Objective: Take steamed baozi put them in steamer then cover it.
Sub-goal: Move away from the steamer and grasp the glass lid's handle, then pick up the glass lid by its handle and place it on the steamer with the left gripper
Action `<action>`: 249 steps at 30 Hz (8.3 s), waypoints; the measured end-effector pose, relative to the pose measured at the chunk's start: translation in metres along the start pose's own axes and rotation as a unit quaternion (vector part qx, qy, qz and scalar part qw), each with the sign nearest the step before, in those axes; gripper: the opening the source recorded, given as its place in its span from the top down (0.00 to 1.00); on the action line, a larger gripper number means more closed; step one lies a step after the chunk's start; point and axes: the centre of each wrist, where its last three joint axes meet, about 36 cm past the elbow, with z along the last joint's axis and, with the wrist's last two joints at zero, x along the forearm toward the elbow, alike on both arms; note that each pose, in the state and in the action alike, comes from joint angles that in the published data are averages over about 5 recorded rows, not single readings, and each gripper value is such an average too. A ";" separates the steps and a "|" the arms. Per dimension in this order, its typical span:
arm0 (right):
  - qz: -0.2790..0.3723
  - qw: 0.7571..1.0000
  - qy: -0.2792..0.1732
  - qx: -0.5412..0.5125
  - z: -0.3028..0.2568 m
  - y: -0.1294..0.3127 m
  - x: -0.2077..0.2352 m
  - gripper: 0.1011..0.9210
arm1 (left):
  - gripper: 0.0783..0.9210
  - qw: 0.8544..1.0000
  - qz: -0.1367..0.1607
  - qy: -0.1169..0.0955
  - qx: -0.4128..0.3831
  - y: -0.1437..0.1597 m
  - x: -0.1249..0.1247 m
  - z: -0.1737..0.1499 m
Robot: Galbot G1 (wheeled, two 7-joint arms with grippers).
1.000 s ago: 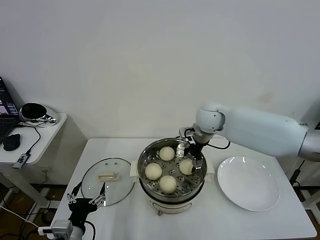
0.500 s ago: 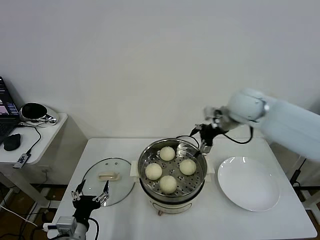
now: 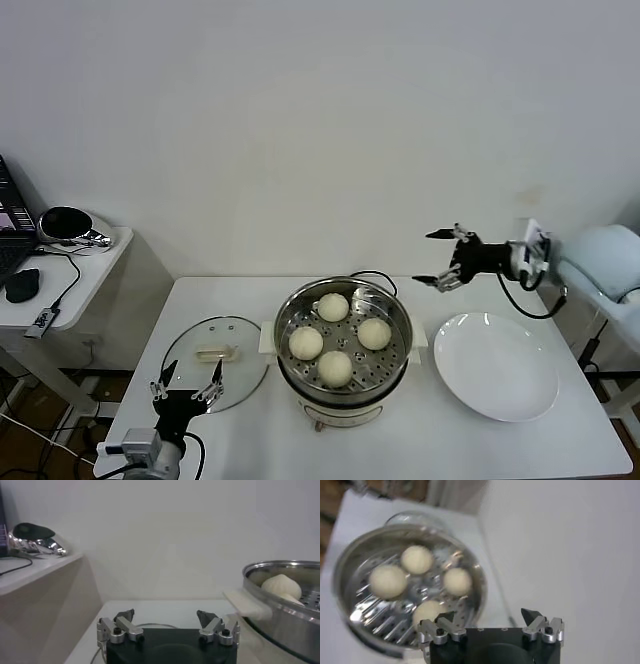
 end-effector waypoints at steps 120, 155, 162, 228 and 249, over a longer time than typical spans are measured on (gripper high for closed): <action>0.421 0.824 -0.043 -0.378 0.219 0.281 0.054 0.12 | 0.38 0.719 -0.103 0.011 -0.688 0.004 -0.181 0.118; 0.401 0.823 -0.058 -0.397 0.197 0.273 0.048 0.12 | 0.93 0.753 -0.159 0.020 -0.638 0.025 -0.140 0.069; 0.395 0.824 -0.050 -0.404 0.195 0.273 0.042 0.12 | 0.93 0.741 -0.211 0.029 -0.636 0.028 -0.126 0.021; 0.385 0.832 0.001 -0.399 0.215 0.287 0.006 0.12 | 0.93 0.755 -0.054 -0.070 -0.650 -0.278 -0.069 -0.087; 0.384 0.835 0.000 -0.394 0.217 0.286 0.004 0.12 | 0.93 0.743 -0.061 -0.060 -0.663 -0.286 -0.072 -0.077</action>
